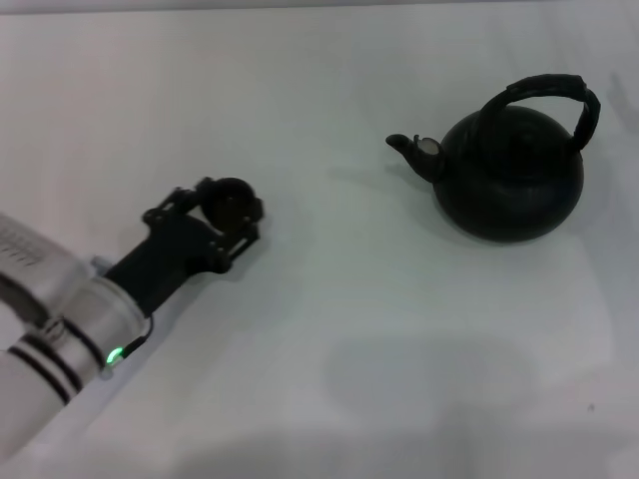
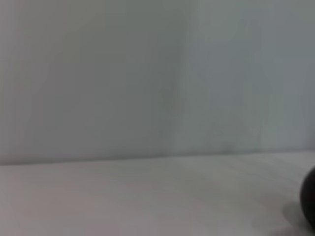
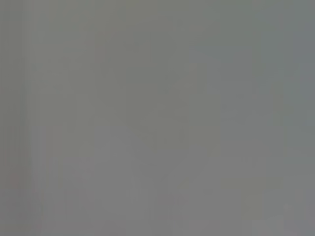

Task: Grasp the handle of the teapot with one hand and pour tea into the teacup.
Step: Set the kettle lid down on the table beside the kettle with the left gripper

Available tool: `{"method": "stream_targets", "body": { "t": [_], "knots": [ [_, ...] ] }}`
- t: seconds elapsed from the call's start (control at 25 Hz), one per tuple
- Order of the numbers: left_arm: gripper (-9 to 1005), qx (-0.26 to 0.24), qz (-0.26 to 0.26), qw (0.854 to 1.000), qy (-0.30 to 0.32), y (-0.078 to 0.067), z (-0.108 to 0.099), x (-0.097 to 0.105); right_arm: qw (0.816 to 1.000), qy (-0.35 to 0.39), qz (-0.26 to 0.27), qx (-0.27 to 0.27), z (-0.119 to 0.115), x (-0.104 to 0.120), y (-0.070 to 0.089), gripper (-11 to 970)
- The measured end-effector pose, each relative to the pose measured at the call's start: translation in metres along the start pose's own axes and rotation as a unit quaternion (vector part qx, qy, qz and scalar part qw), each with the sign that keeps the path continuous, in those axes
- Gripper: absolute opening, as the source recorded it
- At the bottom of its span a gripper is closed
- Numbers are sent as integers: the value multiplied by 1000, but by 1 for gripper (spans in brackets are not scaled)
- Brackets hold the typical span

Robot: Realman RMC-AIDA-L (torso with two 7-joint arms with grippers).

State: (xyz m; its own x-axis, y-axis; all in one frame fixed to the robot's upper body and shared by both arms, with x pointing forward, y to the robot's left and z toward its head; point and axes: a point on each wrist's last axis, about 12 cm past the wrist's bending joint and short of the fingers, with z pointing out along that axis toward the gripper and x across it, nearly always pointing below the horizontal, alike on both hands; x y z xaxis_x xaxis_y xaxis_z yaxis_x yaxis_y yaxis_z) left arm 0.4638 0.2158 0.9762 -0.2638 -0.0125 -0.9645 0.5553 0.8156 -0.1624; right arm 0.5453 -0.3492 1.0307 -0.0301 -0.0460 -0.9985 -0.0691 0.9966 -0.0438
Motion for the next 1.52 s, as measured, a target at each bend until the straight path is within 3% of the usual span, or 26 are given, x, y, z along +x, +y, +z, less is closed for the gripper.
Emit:
{"method": "stream_targets", "body": {
  "t": [0.36, 1.52],
  "knots": [
    [704, 21, 14, 999, 20, -5, 15, -3, 1000, -4, 0, -2, 3, -2, 1, 817],
    [724, 21, 10, 999, 42, -9, 16, 2, 1000, -11, -2, -1, 7, -6, 0, 815]
  ]
}}
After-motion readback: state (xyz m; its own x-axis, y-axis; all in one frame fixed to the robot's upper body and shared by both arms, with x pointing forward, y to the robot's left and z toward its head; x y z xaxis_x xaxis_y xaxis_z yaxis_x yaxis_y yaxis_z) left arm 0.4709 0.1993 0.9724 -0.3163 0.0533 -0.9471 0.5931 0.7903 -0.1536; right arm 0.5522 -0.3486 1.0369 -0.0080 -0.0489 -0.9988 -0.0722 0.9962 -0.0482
